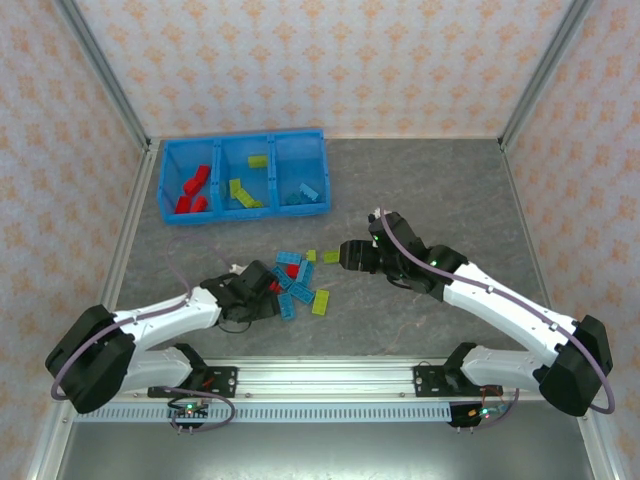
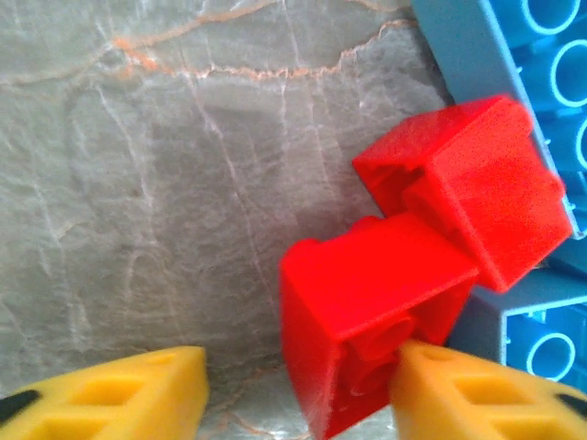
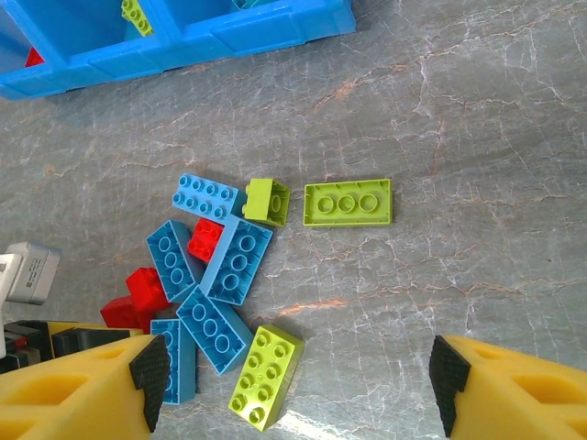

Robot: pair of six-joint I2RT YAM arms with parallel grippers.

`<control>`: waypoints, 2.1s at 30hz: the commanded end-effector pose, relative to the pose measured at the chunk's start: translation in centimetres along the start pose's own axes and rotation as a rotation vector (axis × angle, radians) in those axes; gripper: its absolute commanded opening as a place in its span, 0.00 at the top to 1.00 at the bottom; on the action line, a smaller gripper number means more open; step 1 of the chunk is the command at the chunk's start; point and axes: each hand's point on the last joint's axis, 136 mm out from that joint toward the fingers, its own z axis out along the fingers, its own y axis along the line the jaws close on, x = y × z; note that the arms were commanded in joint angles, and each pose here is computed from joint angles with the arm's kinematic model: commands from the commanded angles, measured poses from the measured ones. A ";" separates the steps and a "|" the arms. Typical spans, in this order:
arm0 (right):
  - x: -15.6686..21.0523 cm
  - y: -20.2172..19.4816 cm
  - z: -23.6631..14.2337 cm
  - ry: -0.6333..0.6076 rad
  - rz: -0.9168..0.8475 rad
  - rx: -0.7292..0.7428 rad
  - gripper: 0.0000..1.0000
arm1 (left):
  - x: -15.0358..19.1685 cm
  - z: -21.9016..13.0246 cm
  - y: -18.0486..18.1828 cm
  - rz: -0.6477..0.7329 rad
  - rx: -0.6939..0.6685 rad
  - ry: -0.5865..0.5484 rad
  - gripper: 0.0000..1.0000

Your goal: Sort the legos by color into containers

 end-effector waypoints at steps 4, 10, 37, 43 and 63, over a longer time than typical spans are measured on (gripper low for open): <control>-0.9 0.4 -0.8 -0.028 0.012 0.006 0.23 | -2.0 0.6 -0.4 -0.022 0.024 -0.080 0.63; -0.9 0.7 -0.6 -0.022 0.010 0.000 0.23 | -2.9 -1.6 0.4 -0.045 0.043 -0.159 0.74; -1.4 1.1 -2.6 -0.030 -0.015 -0.013 0.22 | -37.8 -9.7 8.1 -0.497 -0.063 -0.559 0.73; -1.3 1.0 -3.0 -0.029 -0.018 -0.009 0.22 | -40.3 -8.9 8.3 -0.481 -0.053 -0.501 0.28; 2.0 2.0 3.8 0.171 -0.053 0.015 0.22 | -18.5 -15.6 -9.6 0.218 0.237 -0.505 0.24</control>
